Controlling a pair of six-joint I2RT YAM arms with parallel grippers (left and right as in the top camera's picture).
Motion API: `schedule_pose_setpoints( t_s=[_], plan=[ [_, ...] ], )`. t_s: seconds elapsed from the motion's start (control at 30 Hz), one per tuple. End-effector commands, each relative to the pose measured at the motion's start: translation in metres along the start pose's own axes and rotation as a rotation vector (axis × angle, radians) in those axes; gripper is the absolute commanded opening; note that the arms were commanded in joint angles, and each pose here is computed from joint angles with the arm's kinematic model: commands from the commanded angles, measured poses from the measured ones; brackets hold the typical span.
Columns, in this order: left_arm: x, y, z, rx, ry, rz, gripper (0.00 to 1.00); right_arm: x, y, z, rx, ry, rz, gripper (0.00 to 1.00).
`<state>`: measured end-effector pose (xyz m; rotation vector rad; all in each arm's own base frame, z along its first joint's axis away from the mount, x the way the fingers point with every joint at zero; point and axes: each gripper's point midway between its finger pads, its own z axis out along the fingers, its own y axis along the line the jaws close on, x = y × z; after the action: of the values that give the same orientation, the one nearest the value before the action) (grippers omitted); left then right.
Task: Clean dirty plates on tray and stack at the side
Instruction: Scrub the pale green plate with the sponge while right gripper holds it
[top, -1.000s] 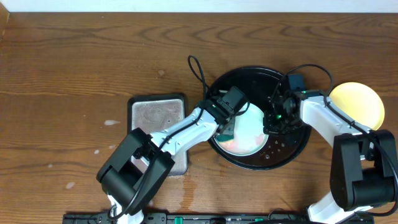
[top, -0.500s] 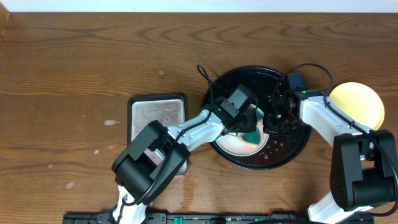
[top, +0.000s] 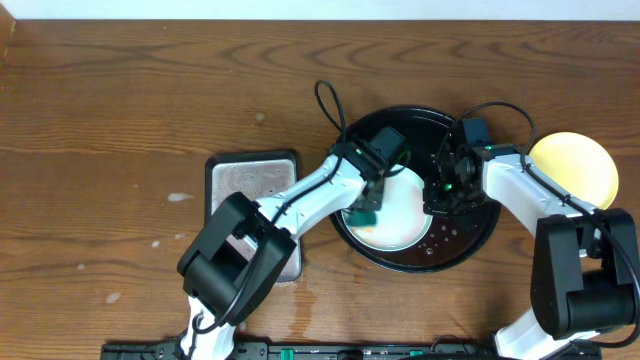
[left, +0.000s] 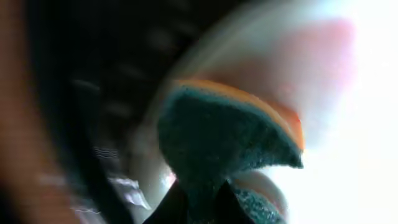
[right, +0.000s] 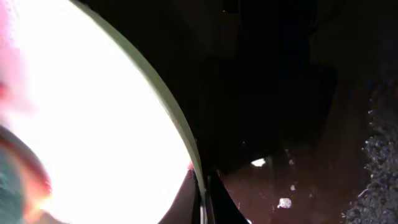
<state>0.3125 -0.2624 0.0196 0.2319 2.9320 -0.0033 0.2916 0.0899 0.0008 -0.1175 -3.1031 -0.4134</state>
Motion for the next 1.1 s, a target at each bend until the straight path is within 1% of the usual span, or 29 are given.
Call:
schedule_pose_setpoints(
  t_s=[0.0,0.07,0.13,0.27,0.4,0.47,0.57,0.63,0.7,0.8,0.9,1.03,1.07],
  plan=[
    [-0.027,0.046,0.003,-0.244,-0.104,0.079,0.07,0.003,-0.018,0.005,0.092,0.005,0.001,0.01],
    [-0.026,0.043,0.005,-0.229,-0.099,0.058,0.07,0.004,-0.018,0.005,0.093,0.007,0.001,0.01],
    [-0.021,0.029,0.011,-0.151,-0.067,0.037,0.08,0.004,-0.018,0.005,0.093,0.007,0.001,0.01],
    [-0.007,-0.029,0.025,0.159,0.043,0.031,0.07,0.004,-0.018,0.005,0.093,0.007,0.001,0.01],
    [0.002,-0.087,0.018,0.457,0.120,0.022,0.07,0.004,-0.018,0.005,0.093,0.007,0.001,0.01],
    [0.004,-0.107,0.009,0.554,0.131,0.046,0.08,0.004,-0.018,0.005,0.093,0.006,0.001,0.01],
    [0.011,-0.128,-0.001,0.634,0.137,0.085,0.08,0.003,-0.017,0.005,0.092,0.004,0.001,0.01],
    [0.018,-0.135,-0.002,0.634,0.146,0.106,0.07,0.003,-0.017,0.005,0.092,0.004,0.001,0.01],
    [0.022,-0.132,0.001,0.608,0.155,0.105,0.08,0.003,-0.017,0.005,0.092,0.005,0.001,0.01],
    [0.021,-0.110,0.014,0.480,0.141,0.074,0.08,0.003,-0.018,0.005,0.092,0.005,0.001,0.01],
    [0.016,-0.066,0.029,0.271,0.119,0.022,0.07,0.003,-0.018,0.005,0.092,0.005,0.001,0.01],
    [0.005,-0.004,0.037,-0.025,0.049,0.005,0.07,0.003,-0.017,0.005,0.092,0.004,0.000,0.01],
    [-0.002,0.018,0.035,-0.139,0.006,0.009,0.08,0.003,-0.017,0.005,0.092,0.004,0.001,0.01]
  ],
)
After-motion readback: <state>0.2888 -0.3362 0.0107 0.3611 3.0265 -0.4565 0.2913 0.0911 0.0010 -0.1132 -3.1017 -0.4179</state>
